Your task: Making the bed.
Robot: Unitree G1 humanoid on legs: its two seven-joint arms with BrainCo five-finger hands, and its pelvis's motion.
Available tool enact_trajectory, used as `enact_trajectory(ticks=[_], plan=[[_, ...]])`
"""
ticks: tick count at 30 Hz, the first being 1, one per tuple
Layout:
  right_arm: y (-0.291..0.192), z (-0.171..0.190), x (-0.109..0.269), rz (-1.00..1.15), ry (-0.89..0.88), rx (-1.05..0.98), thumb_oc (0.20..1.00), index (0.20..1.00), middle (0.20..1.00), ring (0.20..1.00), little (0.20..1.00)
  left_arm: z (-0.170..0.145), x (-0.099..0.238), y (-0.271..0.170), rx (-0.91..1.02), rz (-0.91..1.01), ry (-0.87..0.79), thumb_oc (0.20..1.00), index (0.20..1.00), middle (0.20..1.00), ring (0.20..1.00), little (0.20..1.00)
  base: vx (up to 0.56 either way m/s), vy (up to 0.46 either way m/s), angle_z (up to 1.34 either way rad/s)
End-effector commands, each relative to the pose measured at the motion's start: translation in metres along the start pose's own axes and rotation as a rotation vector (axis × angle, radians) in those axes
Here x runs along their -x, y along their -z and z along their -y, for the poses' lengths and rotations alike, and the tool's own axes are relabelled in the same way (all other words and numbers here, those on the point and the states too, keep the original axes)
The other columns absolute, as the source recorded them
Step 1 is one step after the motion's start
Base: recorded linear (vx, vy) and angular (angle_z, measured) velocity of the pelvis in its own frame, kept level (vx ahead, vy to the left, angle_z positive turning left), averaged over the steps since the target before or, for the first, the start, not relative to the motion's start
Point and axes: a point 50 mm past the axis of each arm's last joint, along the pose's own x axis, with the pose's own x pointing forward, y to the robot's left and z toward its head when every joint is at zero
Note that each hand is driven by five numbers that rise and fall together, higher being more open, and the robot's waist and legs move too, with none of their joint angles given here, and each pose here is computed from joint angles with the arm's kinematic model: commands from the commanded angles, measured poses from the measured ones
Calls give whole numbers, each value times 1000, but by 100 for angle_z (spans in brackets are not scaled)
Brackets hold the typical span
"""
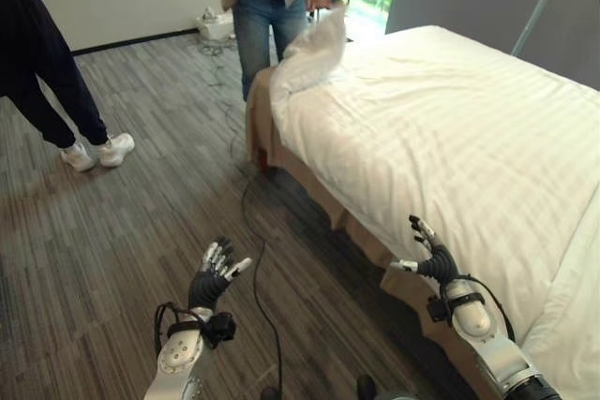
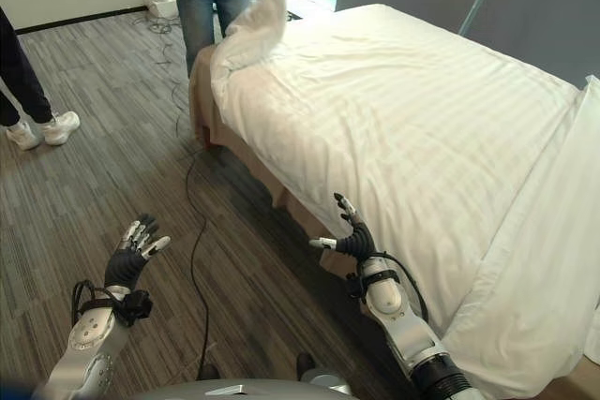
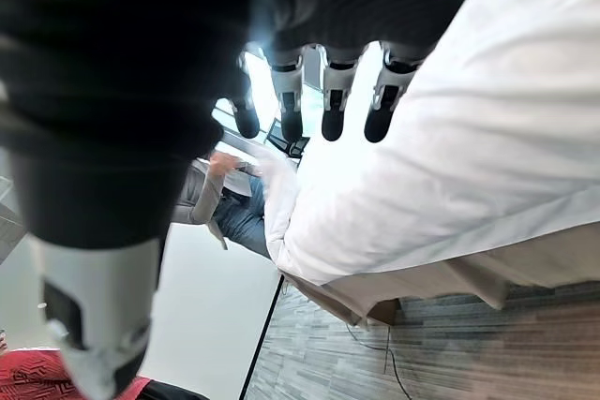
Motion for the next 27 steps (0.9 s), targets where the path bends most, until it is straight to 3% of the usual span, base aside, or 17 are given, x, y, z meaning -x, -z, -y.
enact_trajectory(ticks=[1, 3, 4, 8, 20, 27], plan=[[-28, 11, -20, 136, 65, -38, 1000, 1000, 1000, 1000, 1000, 10, -17, -33, 32, 156, 34, 1000, 1000, 1000, 1000, 1000, 0, 0, 0], [-28, 12, -20, 135, 67, -38, 1000, 1000, 1000, 1000, 1000, 10, -17, -32, 34, 155, 34, 1000, 1000, 1000, 1000, 1000, 0, 0, 0], [18, 37, -10, -129, 233, -116, 1000, 1000, 1000, 1000, 1000, 13, -30, 6, -54, -26, -106, 1000, 1000, 1000, 1000, 1000, 0, 0, 0], [25, 32, -3, -161, 212, -134, 1000, 1000, 1000, 1000, 1000, 15, -33, 5, -89, -30, -90, 1000, 1000, 1000, 1000, 1000, 40, 32, 7], [-9, 34, -17, 7, 184, -83, 1000, 1000, 1000, 1000, 1000, 33, -48, -41, -168, 184, -51, 1000, 1000, 1000, 1000, 1000, 26, 31, 1], [-34, 35, -31, 114, 175, -25, 1000, 1000, 1000, 1000, 1000, 54, -57, -57, -111, 251, 4, 1000, 1000, 1000, 1000, 1000, 83, 34, 16]])
